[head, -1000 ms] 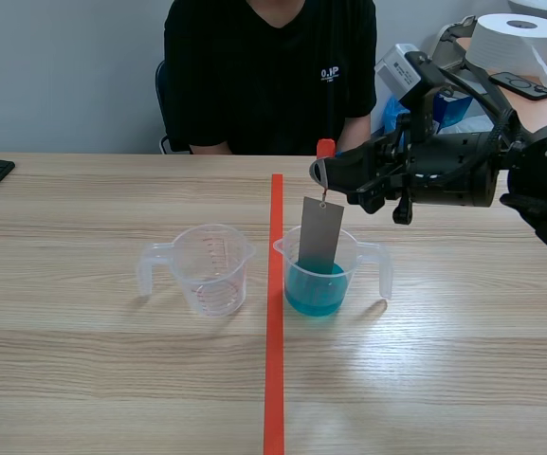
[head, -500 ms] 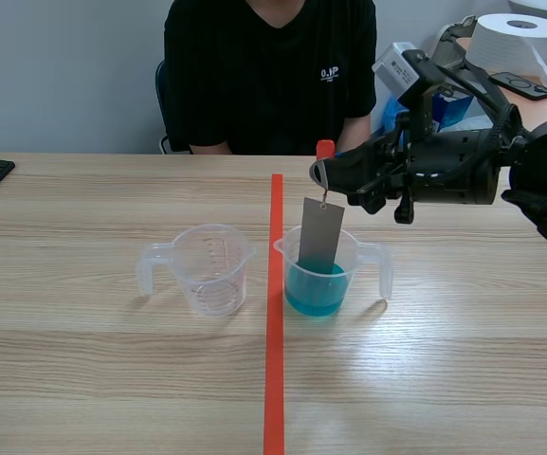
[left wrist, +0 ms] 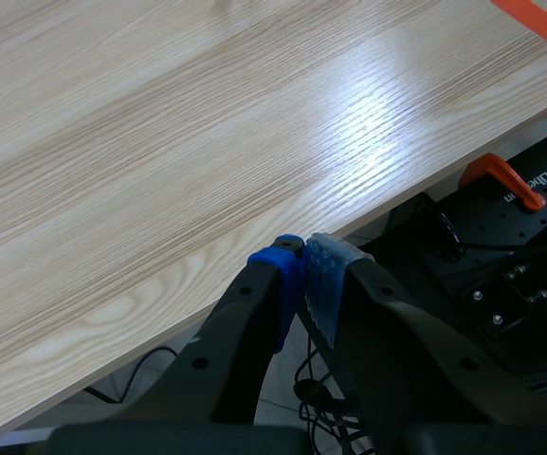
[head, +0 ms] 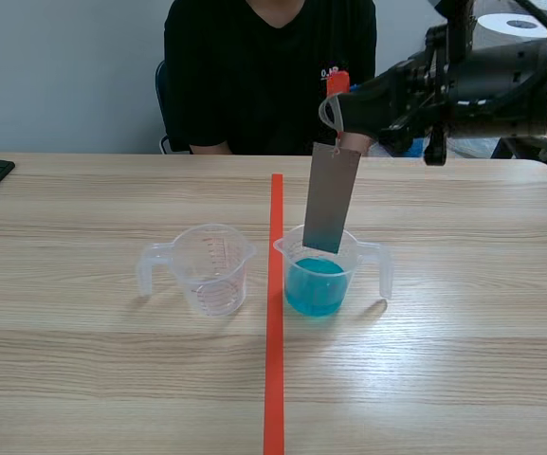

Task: Do the redox reaction experiment.
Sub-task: 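Hold the plate still in the solution, then raise the plate and point at it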

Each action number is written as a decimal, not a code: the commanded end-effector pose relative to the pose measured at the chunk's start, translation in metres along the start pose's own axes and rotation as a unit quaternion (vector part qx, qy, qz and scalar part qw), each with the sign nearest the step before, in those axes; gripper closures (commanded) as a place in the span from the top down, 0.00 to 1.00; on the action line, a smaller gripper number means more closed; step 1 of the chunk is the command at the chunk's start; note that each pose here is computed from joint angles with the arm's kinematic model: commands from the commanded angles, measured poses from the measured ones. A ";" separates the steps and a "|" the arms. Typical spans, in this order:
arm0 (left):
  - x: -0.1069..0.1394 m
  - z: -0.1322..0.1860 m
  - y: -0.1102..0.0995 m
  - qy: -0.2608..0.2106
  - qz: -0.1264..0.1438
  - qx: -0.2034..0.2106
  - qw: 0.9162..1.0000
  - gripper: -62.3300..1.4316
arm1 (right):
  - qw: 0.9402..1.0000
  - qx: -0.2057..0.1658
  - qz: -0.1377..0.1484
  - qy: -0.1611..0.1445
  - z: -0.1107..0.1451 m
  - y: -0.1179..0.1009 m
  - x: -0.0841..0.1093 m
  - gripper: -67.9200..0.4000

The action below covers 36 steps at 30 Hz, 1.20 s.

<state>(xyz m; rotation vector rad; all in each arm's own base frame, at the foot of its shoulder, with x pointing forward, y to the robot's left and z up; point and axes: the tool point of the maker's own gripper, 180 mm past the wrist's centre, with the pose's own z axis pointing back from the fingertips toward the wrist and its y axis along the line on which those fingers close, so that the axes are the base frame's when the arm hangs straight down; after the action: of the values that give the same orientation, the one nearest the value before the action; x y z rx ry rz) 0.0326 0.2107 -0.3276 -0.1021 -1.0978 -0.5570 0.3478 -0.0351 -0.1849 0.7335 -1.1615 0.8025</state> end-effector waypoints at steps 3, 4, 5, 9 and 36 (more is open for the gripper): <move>0.008 -0.001 0.002 -0.016 -0.002 0.003 1.000 0.09 | 0.999 0.002 0.031 -0.028 0.010 0.003 0.031 0.03; 0.008 -0.001 0.002 -0.016 -0.002 0.003 1.000 0.09 | 0.999 0.003 0.035 -0.030 0.011 0.004 0.035 0.03; 0.008 -0.001 0.002 -0.016 -0.002 0.003 1.000 0.09 | 0.999 0.005 0.039 -0.034 0.013 0.006 0.040 0.03; 0.008 -0.001 0.002 -0.015 -0.002 0.003 1.000 0.09 | 0.998 0.006 0.044 -0.044 0.019 0.012 0.054 0.03; 0.012 -0.006 0.007 -0.028 -0.008 0.003 1.000 0.09 | 0.996 0.003 0.055 -0.064 0.029 0.023 0.080 0.03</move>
<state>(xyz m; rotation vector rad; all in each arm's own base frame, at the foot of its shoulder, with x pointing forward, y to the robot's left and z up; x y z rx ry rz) 0.0350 0.2103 -0.3260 -0.1033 -1.1117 -0.5568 0.3267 -0.0316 -0.1119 0.7406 -1.2846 0.8565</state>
